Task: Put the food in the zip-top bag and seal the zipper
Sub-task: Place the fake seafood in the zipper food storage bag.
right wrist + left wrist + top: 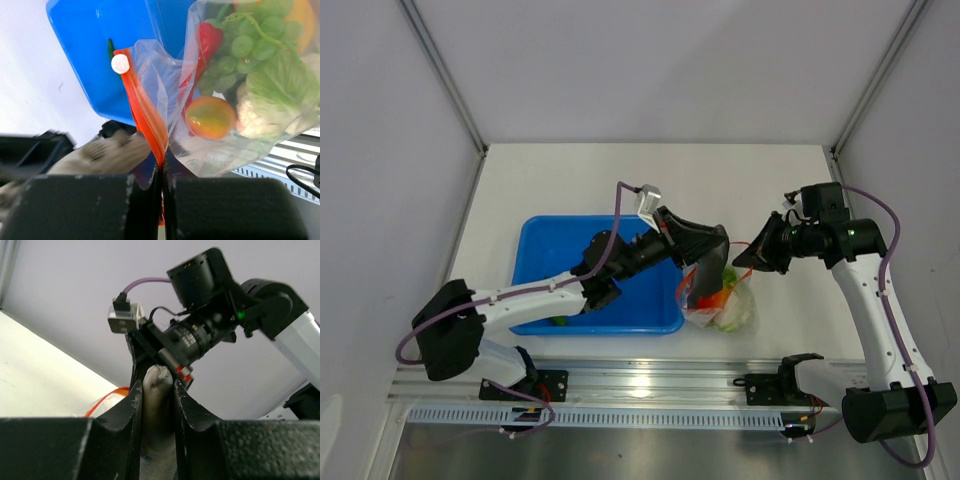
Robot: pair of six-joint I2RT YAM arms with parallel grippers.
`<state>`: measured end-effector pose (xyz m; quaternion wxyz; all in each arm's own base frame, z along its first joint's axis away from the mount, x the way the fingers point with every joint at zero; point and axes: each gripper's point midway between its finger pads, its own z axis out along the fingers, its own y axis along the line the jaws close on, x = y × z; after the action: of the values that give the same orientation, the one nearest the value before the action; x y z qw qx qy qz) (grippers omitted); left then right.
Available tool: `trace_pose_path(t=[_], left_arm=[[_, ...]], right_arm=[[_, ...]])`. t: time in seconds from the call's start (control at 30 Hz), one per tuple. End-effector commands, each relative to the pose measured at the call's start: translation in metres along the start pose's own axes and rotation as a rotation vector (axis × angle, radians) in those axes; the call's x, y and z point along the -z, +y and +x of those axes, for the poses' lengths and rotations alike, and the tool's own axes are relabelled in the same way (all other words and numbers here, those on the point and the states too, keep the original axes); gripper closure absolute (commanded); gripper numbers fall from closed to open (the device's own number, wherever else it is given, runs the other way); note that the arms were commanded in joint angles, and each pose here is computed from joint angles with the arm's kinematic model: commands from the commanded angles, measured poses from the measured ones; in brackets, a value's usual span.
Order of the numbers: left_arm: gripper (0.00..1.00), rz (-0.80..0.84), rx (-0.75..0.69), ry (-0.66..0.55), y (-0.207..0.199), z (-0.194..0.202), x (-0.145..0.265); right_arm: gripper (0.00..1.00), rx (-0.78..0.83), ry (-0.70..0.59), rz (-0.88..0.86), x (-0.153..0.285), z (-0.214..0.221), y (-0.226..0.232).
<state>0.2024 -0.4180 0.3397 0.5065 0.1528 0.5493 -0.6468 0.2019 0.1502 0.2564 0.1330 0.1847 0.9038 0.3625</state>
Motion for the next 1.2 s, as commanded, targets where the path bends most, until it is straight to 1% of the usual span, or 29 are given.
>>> trace_pose_path(t=[0.0, 0.03, 0.07, 0.17, 0.33, 0.4, 0.47, 0.53, 0.63, 0.7, 0.73, 0.77, 0.83, 0.87, 0.9, 0.93, 1.03, 1.07, 1.1, 1.13, 1.17], left_arm=[[0.99, -0.075, -0.117, 0.1, -0.013, -0.008, -0.001], [0.99, -0.126, -0.116, 0.136, -0.004, 0.0, 0.003], [0.99, -0.137, -0.112, 0.142, -0.005, -0.002, 0.003], [0.99, -0.23, -0.096, 0.217, 0.01, 0.013, 0.011], [0.99, -0.226, -0.123, 0.261, 0.006, 0.031, 0.018], [1.0, -0.235, -0.16, 0.258, 0.006, 0.035, 0.023], [1.0, -0.229, -0.151, 0.255, 0.005, 0.039, 0.027], [0.99, -0.276, -0.144, 0.262, 0.012, 0.039, 0.029], [1.0, -0.323, -0.143, 0.347, 0.023, 0.056, 0.035], [0.99, -0.326, -0.139, 0.373, 0.02, 0.056, 0.03], [0.99, -0.372, -0.138, 0.431, 0.029, 0.066, 0.038], [0.99, -0.385, -0.14, 0.44, 0.029, 0.063, 0.029], [0.99, -0.413, -0.147, 0.514, 0.037, 0.077, 0.034], [0.99, -0.408, -0.147, 0.516, 0.036, 0.076, 0.025], [0.99, -0.419, -0.15, 0.538, 0.039, 0.081, 0.028], [0.99, -0.387, -0.148, 0.56, 0.034, 0.085, 0.027], [0.99, -0.371, -0.174, 0.573, 0.033, 0.092, 0.03], [0.99, -0.332, -0.181, 0.513, 0.023, 0.082, 0.022], [0.99, -0.337, -0.184, 0.523, 0.029, 0.09, 0.029], [0.99, -0.333, -0.193, 0.513, 0.028, 0.089, 0.028], [0.99, -0.338, -0.204, 0.532, 0.03, 0.093, 0.031]], right_arm=[[1.0, 0.051, -0.043, -0.052, 0.017, -0.002, 0.017], [1.0, 0.045, -0.043, -0.047, 0.018, -0.002, 0.016], [1.0, 0.039, -0.043, -0.047, 0.018, -0.003, 0.016], [1.0, 0.03, -0.037, -0.057, 0.02, -0.002, 0.019], [1.0, 0.028, -0.036, -0.074, 0.024, -0.002, 0.025], [1.0, 0.021, -0.036, -0.075, 0.025, -0.003, 0.025], [1.0, 0.02, -0.032, -0.076, 0.024, -0.002, 0.025], [1.0, 0.015, -0.033, -0.074, 0.024, -0.002, 0.024], [1.0, 0.013, -0.034, -0.076, 0.025, -0.002, 0.025], [1.0, 0.012, -0.035, -0.081, 0.025, -0.003, 0.026], [1.0, 0.009, -0.033, -0.081, 0.025, -0.002, 0.026], [1.0, 0.009, -0.03, -0.083, 0.025, -0.002, 0.026], [1.0, 0.002, -0.03, -0.09, 0.025, -0.003, 0.028], [1.0, 0.0, -0.026, -0.099, 0.026, -0.002, 0.03], [1.0, -0.006, -0.025, -0.101, 0.025, -0.003, 0.03], [1.0, -0.006, -0.029, -0.105, 0.026, -0.003, 0.032], [1.0, -0.016, -0.026, -0.092, 0.025, -0.005, 0.031], [1.0, -0.017, -0.022, -0.082, 0.023, -0.006, 0.029], [1.0, -0.017, -0.019, -0.073, 0.024, -0.005, 0.028], [1.0, -0.015, -0.02, -0.07, 0.024, -0.006, 0.028], [1.0, -0.011, -0.022, -0.065, 0.024, -0.006, 0.027]])
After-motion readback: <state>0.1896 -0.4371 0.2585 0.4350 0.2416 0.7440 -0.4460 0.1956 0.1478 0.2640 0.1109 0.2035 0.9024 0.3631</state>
